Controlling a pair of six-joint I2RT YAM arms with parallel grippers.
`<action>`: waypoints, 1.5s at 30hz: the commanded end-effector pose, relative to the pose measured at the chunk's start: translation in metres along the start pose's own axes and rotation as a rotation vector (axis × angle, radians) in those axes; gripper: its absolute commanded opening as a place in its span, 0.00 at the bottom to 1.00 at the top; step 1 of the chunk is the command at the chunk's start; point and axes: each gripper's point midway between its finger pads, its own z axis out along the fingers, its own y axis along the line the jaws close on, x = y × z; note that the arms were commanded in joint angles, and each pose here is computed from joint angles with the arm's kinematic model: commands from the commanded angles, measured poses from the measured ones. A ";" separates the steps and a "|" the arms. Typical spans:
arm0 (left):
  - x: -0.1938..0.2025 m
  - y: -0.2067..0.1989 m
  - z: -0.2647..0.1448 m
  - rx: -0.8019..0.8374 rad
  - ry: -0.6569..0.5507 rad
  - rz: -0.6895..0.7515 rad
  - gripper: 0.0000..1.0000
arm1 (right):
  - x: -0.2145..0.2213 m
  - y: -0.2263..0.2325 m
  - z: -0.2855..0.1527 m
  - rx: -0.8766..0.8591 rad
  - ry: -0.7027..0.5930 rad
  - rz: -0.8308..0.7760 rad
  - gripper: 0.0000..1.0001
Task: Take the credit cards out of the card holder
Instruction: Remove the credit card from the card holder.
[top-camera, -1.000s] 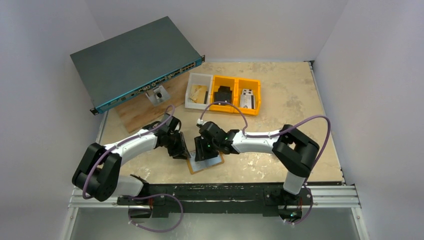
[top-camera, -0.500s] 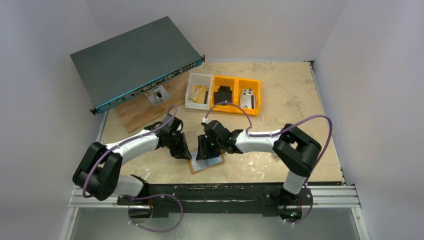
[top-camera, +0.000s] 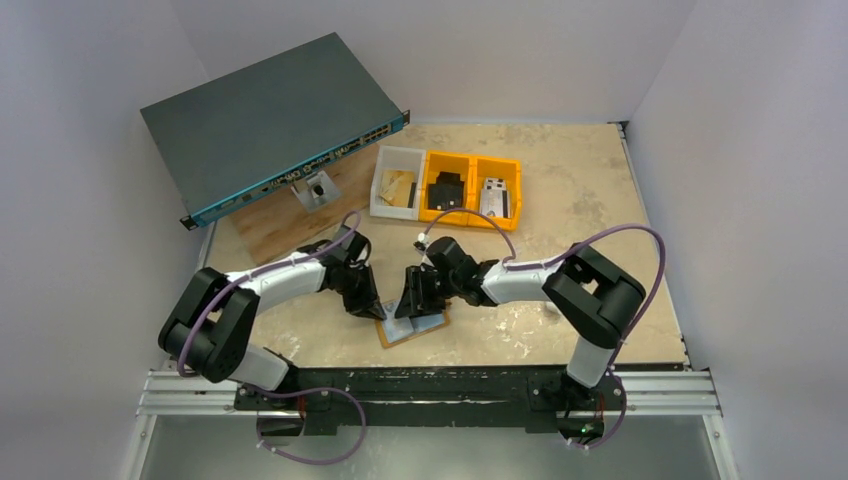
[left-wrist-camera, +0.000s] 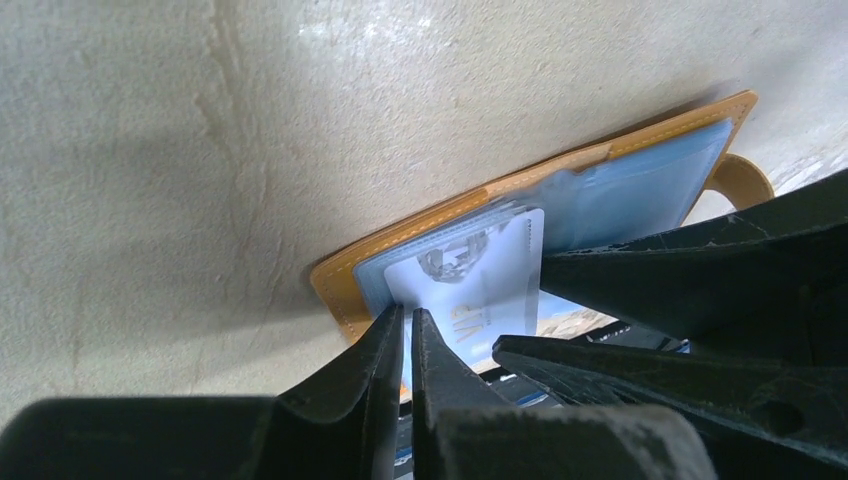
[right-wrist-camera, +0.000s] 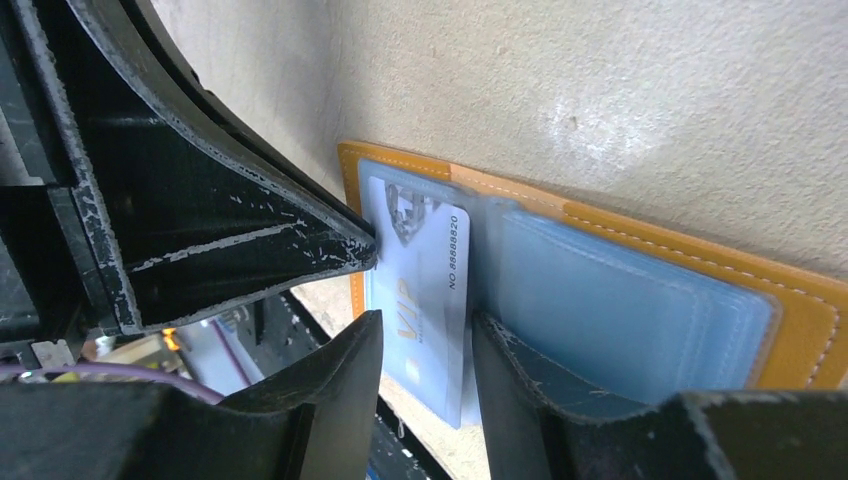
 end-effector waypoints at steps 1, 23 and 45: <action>-0.008 0.004 0.010 -0.034 -0.013 0.012 0.06 | 0.013 -0.017 0.006 -0.033 0.043 0.051 0.38; -0.007 0.022 0.014 -0.136 0.002 -0.008 0.00 | 0.005 -0.018 -0.010 -0.213 0.037 0.151 0.24; -0.007 0.022 0.014 -0.134 0.003 -0.007 0.00 | -0.002 -0.012 -0.021 -0.244 -0.001 0.160 0.25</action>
